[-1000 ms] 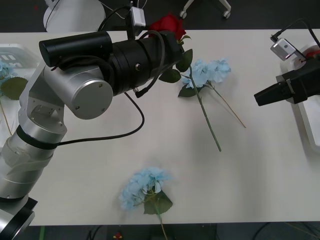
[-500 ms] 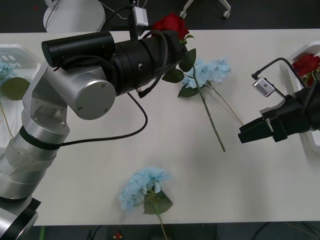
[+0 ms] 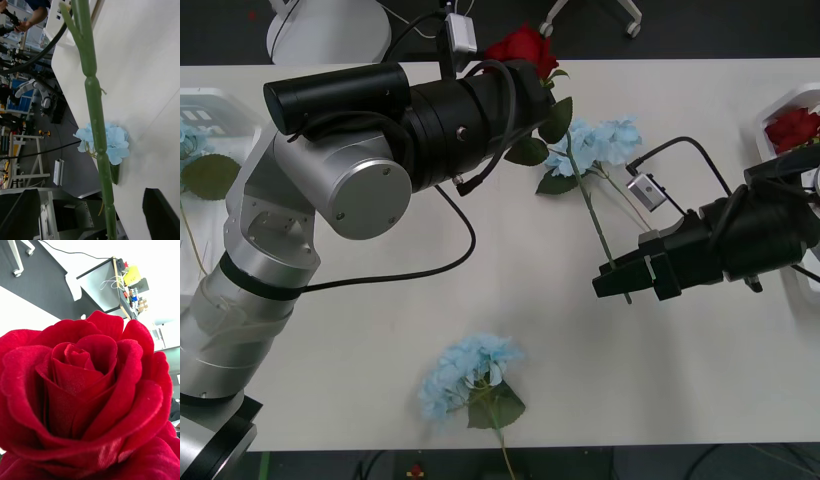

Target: Put the red flowers into the right box and the blue flowers into the left box

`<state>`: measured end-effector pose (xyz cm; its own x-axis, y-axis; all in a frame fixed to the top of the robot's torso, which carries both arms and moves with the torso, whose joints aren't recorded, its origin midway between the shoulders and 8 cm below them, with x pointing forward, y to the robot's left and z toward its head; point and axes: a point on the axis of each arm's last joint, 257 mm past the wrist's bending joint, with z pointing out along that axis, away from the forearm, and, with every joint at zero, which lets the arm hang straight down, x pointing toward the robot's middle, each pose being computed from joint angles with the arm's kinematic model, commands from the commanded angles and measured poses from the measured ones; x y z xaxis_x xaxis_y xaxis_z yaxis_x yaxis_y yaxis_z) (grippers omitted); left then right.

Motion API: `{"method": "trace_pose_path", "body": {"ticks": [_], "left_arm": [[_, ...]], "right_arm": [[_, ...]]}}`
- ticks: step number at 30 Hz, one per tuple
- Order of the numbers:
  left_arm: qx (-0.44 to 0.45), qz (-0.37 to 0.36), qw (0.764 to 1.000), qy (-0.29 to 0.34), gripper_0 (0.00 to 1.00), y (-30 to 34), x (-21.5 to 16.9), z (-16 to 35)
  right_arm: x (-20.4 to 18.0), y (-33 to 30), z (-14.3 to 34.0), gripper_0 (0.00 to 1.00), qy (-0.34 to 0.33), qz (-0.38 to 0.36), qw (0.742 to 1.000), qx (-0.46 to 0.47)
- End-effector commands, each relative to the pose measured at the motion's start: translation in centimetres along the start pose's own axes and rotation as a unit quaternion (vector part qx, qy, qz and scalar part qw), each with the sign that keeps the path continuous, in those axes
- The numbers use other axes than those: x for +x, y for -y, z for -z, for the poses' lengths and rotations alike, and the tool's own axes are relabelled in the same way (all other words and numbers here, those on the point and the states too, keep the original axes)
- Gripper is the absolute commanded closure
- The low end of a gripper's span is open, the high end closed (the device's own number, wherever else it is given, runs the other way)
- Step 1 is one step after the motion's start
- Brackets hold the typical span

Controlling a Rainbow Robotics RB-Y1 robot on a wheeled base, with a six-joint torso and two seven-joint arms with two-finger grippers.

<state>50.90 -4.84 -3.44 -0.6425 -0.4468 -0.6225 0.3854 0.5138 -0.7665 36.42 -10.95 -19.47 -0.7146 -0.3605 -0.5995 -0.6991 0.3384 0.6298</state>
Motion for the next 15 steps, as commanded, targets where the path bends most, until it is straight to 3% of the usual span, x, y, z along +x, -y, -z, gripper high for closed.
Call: {"method": "trace_pose_path", "body": {"ticks": [1,12,13,14,15], "left_arm": [[0.027,0.023,0.999,0.001,1.00,2.20,0.70,-0.17],[0.025,0.024,0.999,0.007,0.98,1.98,0.30,-0.09],[0.025,0.023,0.999,0.007,0.90,2.07,0.24,-0.06],[0.023,0.023,0.999,0.008,0.68,1.86,0.23,-0.05],[0.023,0.021,0.999,0.009,0.29,1.81,0.08,-0.01]], "right_arm": [[-0.24,-0.65,-1.20,1.00,-0.009,-0.001,1.000,0.004],[-1.00,-1.05,-1.55,1.00,-0.006,-0.012,1.000,-0.001],[-1.00,-1.05,-1.55,1.00,-0.006,-0.013,1.000,-0.001],[-1.00,-1.05,-1.55,1.00,-0.006,-0.014,1.000,-0.001],[-1.12,-1.09,-1.53,1.00,-0.006,-0.015,1.000,-0.001]]}}
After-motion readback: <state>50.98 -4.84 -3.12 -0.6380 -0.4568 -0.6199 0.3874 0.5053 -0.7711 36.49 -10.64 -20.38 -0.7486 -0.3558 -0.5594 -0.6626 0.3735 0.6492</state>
